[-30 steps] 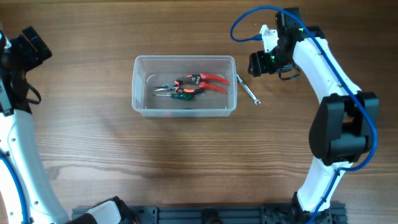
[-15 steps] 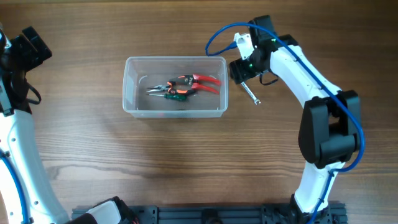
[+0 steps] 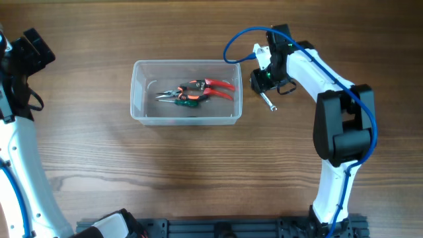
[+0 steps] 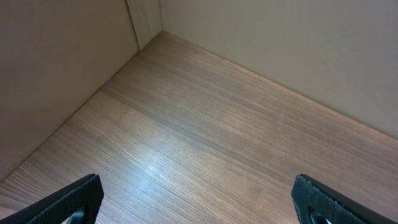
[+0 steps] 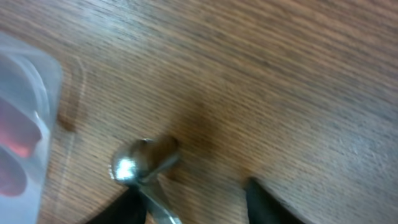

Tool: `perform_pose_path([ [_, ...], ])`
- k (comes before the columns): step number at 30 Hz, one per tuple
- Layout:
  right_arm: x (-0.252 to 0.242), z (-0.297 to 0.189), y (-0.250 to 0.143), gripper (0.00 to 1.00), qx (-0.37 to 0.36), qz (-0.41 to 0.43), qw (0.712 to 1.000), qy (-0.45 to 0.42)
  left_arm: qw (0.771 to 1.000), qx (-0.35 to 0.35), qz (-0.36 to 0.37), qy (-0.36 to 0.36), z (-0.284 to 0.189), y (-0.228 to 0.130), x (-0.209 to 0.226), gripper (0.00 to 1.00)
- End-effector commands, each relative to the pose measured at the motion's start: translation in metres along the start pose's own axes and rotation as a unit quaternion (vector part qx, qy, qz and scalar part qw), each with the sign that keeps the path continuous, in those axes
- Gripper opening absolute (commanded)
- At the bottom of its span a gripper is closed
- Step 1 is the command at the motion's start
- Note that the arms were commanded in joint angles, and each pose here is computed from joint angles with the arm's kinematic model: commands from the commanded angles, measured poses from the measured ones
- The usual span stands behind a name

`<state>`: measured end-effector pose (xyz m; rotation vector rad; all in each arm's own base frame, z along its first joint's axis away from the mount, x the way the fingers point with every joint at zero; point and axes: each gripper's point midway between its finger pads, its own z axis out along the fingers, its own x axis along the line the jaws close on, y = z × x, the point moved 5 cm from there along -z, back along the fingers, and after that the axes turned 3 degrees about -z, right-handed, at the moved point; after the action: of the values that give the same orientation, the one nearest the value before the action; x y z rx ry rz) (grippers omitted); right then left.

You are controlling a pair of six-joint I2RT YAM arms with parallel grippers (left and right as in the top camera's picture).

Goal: Pack container
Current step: 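Lower the wrench into the container and release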

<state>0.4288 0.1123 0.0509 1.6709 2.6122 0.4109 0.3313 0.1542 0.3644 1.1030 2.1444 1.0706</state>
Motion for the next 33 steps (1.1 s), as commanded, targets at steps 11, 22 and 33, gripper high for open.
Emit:
perform_pose_path([
  [11,0.0,-0.056,0.031,0.04,-0.048,0.021,0.998,-0.024,1.0,-0.001,-0.008,0.004,0.001,0.001,0.002,1.0],
  [22,0.107,-0.211,0.061,0.04,-0.226,-0.13,0.963,0.067,1.0,-0.001,-0.008,0.004,0.001,0.001,0.002,1.0],
  [33,0.214,-0.095,0.045,0.04,-0.161,-0.587,0.787,0.096,1.0,-0.001,-0.008,0.004,0.001,0.001,0.002,1.0],
])
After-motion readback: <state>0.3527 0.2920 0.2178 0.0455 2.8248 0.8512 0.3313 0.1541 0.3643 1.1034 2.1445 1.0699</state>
